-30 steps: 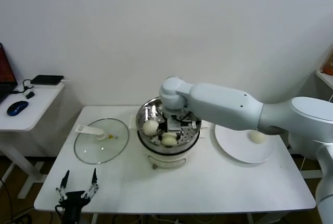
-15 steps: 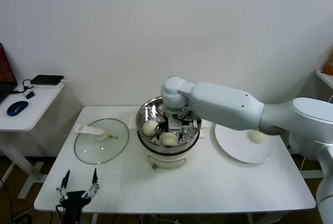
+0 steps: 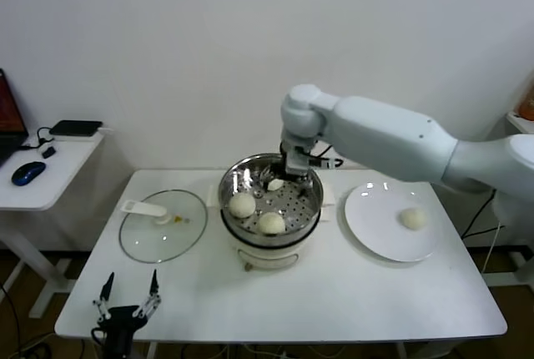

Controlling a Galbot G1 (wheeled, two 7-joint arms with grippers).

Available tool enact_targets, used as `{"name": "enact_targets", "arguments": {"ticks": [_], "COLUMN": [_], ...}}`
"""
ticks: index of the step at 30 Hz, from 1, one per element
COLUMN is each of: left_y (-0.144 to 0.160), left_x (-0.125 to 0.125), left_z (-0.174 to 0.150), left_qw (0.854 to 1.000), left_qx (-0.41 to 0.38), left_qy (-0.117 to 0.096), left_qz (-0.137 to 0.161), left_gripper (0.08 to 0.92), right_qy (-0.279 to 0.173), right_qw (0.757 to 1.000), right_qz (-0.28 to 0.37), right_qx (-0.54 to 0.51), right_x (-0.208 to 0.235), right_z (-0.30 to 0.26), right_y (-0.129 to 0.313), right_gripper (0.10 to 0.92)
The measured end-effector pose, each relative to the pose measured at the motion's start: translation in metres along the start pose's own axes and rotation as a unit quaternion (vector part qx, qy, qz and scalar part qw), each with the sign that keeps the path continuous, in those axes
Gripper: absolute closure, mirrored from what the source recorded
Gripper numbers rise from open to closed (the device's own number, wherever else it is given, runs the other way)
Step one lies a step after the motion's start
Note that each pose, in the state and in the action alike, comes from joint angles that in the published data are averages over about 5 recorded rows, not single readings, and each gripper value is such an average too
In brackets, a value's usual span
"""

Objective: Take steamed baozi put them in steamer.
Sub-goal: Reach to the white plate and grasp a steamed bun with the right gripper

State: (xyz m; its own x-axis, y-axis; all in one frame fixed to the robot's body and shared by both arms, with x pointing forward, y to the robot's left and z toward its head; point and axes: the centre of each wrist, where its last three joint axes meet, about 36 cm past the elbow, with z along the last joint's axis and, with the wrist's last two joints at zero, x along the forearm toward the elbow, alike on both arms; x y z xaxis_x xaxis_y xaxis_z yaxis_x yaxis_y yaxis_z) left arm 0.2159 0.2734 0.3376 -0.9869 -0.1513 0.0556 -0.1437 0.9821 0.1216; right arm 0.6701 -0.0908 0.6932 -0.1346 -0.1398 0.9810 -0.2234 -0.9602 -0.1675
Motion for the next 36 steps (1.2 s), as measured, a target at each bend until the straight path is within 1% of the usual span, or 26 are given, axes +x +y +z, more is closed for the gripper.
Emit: {"name": "enact_targets", "arguments": {"ticks": [4,7,11,15,21,26,30,36], "left_y": [-0.003,-0.005,-0.007,-0.010,-0.012,-0.010,-0.010,-0.009], "left_x": [-0.002,-0.003,-0.004,-0.005,-0.006,-0.004,-0.002,0.000], "left_z": [-0.003,-0.005,-0.007,-0.008,-0.011,-0.014,-0.014,-0.013], "left_qw": [1.000,1.000,1.000,1.000,1.000,1.000,1.000,1.000], "left_qx": [-0.001,-0.002,-0.002,-0.002,-0.003,-0.005,-0.005,-0.006], "left_qy": [-0.003,-0.005,-0.008,-0.011,-0.015,-0.016,-0.016,-0.014], "left_qz": [0.006,0.010,0.016,0.020,0.023,0.021,0.020,0.018], "left_gripper": [0.177,0.177,0.177,0.177,0.177,0.177,0.177,0.177], "right_qy": [0.001,-0.005,-0.008,-0.003,0.004,0.012,0.028,0.058], "right_qw": [0.996,0.986,0.962,0.933,0.889,0.861,0.846,0.834], "right_qz": [0.011,0.019,0.030,0.037,0.035,0.018,-0.002,-0.030], "right_qx": [-0.090,-0.168,-0.270,-0.357,-0.456,-0.508,-0.533,-0.547], "right_x": [0.029,0.043,0.057,0.061,0.045,0.019,-0.002,-0.035], "right_z": [0.027,0.046,0.070,0.088,0.102,0.106,0.109,0.115], "right_y": [0.034,0.069,0.124,0.185,0.266,0.314,0.342,0.366], "right_gripper": [0.200,0.200,0.200,0.200,0.200,0.200,0.200,0.200]}}
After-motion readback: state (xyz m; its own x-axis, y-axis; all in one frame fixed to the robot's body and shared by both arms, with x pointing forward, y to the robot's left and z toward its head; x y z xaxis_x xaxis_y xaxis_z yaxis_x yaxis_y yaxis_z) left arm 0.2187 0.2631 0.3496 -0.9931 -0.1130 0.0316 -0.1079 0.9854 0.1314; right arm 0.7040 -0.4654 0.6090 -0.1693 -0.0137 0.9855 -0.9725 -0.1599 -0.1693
